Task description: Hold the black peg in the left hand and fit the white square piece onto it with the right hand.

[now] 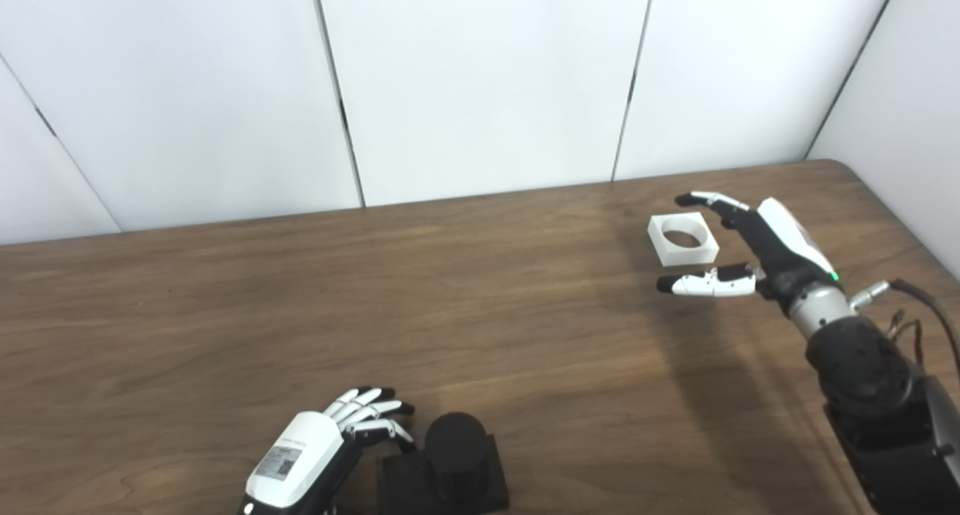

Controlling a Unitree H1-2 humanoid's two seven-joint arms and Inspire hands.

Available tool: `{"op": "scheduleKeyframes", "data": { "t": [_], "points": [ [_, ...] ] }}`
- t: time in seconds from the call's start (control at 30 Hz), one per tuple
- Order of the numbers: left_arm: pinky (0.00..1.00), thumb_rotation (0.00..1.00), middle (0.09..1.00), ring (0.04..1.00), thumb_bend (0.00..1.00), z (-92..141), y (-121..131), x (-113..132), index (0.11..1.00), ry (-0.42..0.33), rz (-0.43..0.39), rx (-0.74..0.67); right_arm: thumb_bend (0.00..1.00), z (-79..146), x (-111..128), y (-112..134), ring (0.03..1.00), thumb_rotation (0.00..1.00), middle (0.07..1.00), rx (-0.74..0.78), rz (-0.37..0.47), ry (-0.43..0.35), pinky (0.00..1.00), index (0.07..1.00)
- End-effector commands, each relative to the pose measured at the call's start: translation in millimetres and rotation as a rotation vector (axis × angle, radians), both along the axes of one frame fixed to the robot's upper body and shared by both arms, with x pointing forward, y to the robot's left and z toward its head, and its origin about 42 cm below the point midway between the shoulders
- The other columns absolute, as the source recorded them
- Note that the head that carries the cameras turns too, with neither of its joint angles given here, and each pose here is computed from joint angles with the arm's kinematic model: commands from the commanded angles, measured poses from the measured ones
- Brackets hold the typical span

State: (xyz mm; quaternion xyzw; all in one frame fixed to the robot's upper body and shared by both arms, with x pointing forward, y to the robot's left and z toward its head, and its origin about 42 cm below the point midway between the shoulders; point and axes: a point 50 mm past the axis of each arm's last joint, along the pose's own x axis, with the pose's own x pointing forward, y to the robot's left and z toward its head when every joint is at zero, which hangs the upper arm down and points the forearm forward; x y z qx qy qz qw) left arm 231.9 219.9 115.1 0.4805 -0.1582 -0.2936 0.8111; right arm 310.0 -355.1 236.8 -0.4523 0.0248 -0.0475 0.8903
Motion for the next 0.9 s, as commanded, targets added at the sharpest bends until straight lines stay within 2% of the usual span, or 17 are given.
{"op": "scheduleKeyframes", "data": {
  "t": [0.0, 0.27, 0.53, 0.87],
  "points": [
    [0.94, 0.04, 0.831, 0.913, 0.51, -20.7, 11.6, -14.9, 0.491, 0.112, -0.043, 0.109, 0.76, 27.1, 15.5, -11.3, 0.93, 0.23, 0.901, -0.092, -0.004, -0.042, 0.85, 0.806],
    [0.94, 0.05, 0.835, 0.913, 0.51, -20.2, 13.7, -17.2, 0.491, 0.119, -0.047, 0.098, 0.84, 37.8, 54.6, -26.6, 0.962, 0.16, 0.917, -0.189, 0.006, 0.006, 0.86, 0.8],
    [0.94, 0.05, 0.832, 0.91, 0.51, -16.8, 13.1, -20.0, 0.491, 0.122, -0.047, 0.089, 0.87, 44.0, 93.1, -37.3, 1.0, 0.15, 0.956, -0.369, 0.036, 0.144, 0.94, 0.831],
    [0.92, 0.04, 0.816, 0.894, 0.51, -13.1, 11.5, -22.8, 0.49, 0.106, -0.048, 0.054, 0.88, 36.3, 121.8, -39.9, 1.0, 0.15, 0.966, -0.524, 0.053, 0.253, 0.97, 0.836]
  ]
}}
